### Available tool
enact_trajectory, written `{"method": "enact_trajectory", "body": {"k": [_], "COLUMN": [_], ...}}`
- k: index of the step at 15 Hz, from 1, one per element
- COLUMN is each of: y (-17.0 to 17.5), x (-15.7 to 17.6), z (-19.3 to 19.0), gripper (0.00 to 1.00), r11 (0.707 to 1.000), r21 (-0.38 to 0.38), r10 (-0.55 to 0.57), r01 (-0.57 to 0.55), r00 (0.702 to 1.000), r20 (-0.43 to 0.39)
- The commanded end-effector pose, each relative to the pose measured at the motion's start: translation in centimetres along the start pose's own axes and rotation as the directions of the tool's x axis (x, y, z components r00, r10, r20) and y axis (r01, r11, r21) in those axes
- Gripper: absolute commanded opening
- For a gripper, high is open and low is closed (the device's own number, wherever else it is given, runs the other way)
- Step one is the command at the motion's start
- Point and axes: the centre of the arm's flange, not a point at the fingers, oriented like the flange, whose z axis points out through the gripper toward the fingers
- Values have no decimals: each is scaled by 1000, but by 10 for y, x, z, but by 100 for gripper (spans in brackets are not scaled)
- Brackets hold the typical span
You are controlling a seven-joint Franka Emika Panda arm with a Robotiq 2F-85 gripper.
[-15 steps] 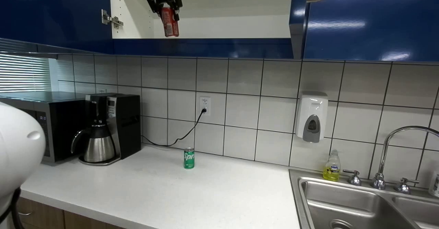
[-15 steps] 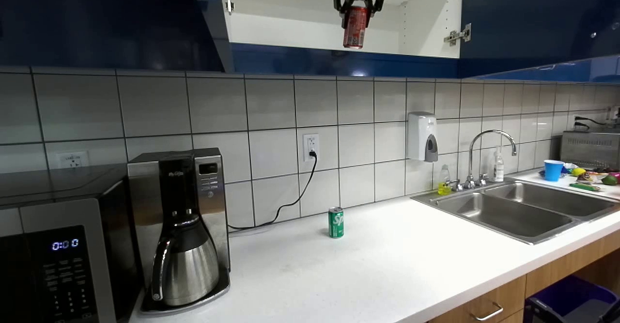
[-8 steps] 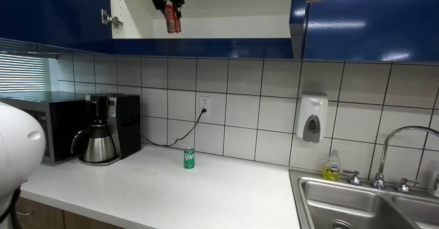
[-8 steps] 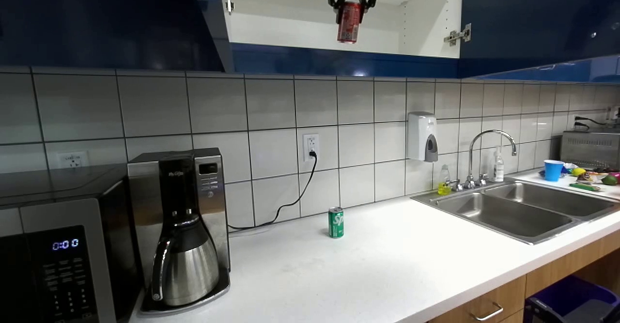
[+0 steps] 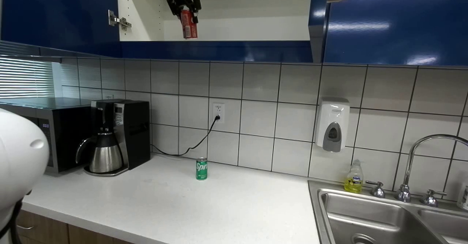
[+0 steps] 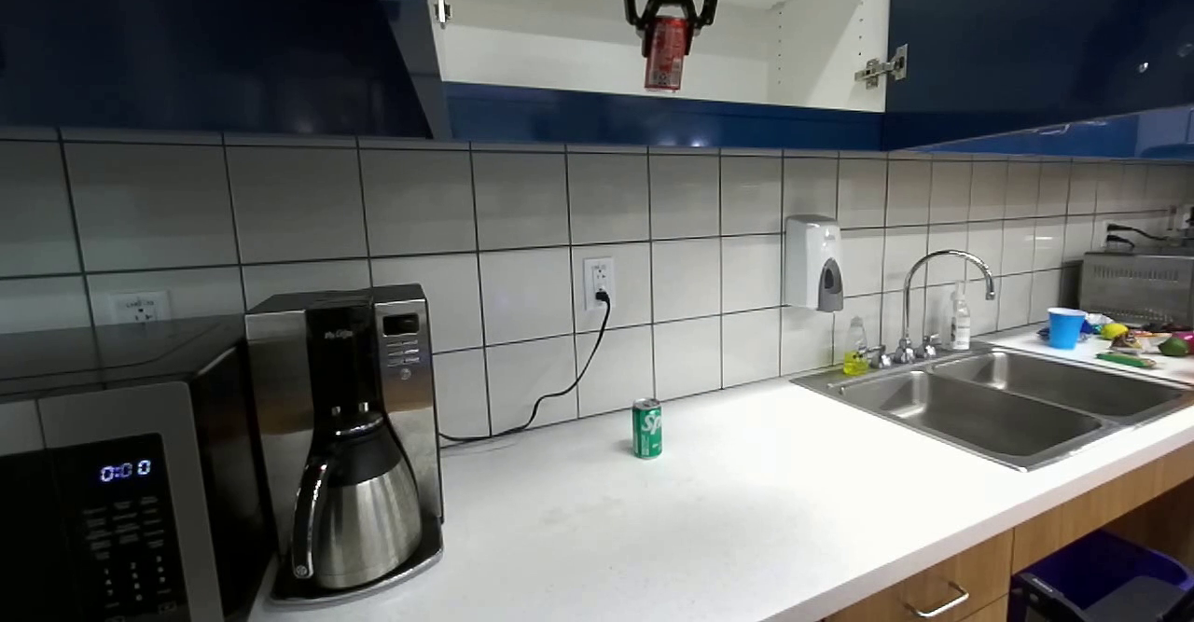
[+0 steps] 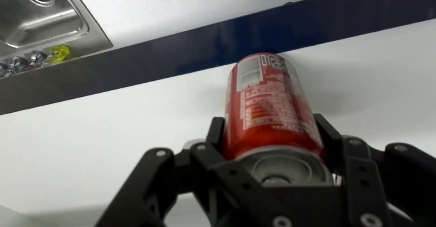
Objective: Put the red can in the cabinet
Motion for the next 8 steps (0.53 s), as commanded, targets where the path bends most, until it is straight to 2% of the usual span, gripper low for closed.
{"method": "enact_trajectory", "body": {"k": [1,7,8], "y": [-5,-7,-7], "x": [33,49,50], "z": [-1,9,11], "gripper": [39,39,82], "r11": [999,998,998], "r21": [-24,-29,-30], "r10": [44,60,64], "r01": [-43,-60,-63], "r00": [999,998,998], "r20": [14,16,19]}}
